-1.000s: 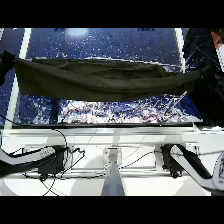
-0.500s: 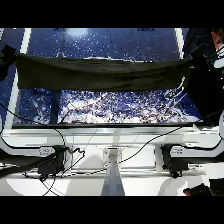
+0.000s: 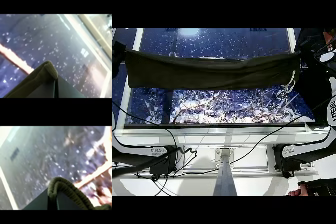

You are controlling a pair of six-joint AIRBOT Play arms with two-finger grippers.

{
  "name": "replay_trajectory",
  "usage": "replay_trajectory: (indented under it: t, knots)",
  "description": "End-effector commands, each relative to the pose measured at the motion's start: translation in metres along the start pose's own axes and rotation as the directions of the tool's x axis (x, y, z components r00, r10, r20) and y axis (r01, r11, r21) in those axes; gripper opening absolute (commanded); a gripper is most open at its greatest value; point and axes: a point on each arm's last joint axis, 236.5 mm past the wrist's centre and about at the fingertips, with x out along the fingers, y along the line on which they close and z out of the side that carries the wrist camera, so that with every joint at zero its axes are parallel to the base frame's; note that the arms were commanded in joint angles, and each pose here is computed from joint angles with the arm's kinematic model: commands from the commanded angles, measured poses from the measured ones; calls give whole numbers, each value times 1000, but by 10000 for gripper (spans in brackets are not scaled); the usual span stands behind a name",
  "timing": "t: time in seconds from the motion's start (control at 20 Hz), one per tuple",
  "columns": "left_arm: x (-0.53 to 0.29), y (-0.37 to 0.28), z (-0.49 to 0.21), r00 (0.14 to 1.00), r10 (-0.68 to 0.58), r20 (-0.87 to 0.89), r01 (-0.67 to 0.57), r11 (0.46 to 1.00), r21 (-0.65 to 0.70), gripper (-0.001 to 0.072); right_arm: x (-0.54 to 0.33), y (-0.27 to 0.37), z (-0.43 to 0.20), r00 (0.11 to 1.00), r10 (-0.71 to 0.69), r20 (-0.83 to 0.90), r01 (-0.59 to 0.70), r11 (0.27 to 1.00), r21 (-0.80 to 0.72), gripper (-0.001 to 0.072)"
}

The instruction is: Fold the clothes and pants, and hang the long-sleeved shirts on hangers.

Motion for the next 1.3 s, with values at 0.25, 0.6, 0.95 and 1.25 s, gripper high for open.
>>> replay_trajectory:
  t: [0.25, 0.6, 0.95, 1.25]
  knots:
    - [1, -15, -5, 999, -32, -22, 32, 999, -7, 529, -1, 40, 34, 977, 83, 196, -82, 997, -14, 439]
    - [-37, -27, -22, 963, -134, -234, 139, 990, 7, 687, -17, 36, -11, 1000, 21, -23, -24, 989, -143, 693]
    - [-131, 59, -28, 897, 23, -441, -21, 1000, 10, 462, -42, 38, -30, 992, -12, -126, -33, 938, -345, 693]
    - [-158, 134, -101, 880, 99, -464, -223, 949, -221, 720, -57, 33, -66, 958, -49, -281, -81, 899, -431, 692]
